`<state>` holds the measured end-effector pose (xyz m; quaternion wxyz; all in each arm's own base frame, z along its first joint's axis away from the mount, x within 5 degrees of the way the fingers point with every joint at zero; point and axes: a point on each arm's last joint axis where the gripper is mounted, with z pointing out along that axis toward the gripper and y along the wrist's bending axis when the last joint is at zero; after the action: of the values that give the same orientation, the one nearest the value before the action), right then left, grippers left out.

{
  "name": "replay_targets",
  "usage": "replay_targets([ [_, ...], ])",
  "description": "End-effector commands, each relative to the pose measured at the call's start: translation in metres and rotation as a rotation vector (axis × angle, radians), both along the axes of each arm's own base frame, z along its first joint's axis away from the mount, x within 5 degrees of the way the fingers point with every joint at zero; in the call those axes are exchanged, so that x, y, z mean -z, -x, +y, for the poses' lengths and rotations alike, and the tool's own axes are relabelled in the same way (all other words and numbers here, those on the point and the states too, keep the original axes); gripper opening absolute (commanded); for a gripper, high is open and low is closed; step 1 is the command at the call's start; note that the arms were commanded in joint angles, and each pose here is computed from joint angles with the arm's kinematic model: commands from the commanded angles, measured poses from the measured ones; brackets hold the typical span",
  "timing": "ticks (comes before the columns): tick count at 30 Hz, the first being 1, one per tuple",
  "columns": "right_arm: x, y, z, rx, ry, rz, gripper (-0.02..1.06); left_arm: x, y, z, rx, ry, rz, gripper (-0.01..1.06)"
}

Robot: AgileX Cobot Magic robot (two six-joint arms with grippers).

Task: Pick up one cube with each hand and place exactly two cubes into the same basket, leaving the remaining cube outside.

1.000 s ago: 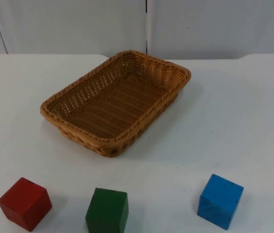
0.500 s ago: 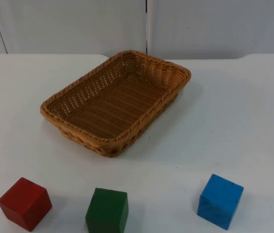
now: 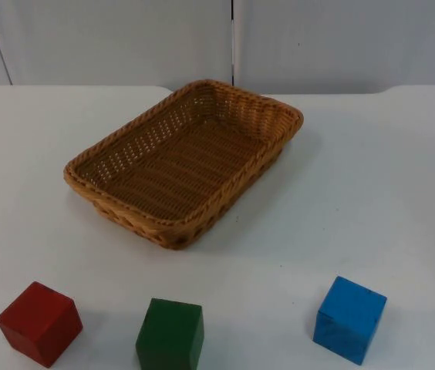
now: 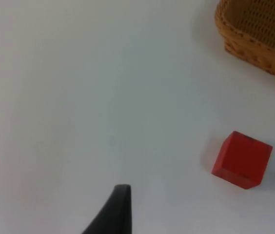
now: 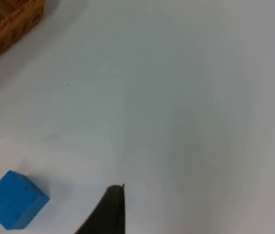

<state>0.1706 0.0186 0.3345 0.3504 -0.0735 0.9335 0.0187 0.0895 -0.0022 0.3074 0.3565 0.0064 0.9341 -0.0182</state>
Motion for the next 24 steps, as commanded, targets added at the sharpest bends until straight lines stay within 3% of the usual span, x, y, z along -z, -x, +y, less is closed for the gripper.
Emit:
replay_targets([
  [1,-0.001,-0.008,0.001,-0.010,0.001,-0.010,1.05,-0.006,-0.005,-0.001,0.011,0.004,-0.006,1.05],
  [9,0.012,-0.037,0.006,-0.052,0.001,0.054,1.05,-0.002,-0.033,0.000,0.053,-0.011,0.098,1.05],
  [13,0.015,-0.048,0.009,-0.076,0.001,0.081,1.05,0.005,-0.045,-0.005,0.127,0.015,0.141,1.05],
  [20,0.028,-0.061,0.023,-0.209,-0.078,0.127,1.05,0.021,-0.068,-0.013,0.238,0.076,0.230,1.05],
  [24,0.034,-0.065,0.031,-0.248,-0.073,0.146,1.05,0.024,-0.073,-0.018,0.317,0.097,0.232,1.05],
])
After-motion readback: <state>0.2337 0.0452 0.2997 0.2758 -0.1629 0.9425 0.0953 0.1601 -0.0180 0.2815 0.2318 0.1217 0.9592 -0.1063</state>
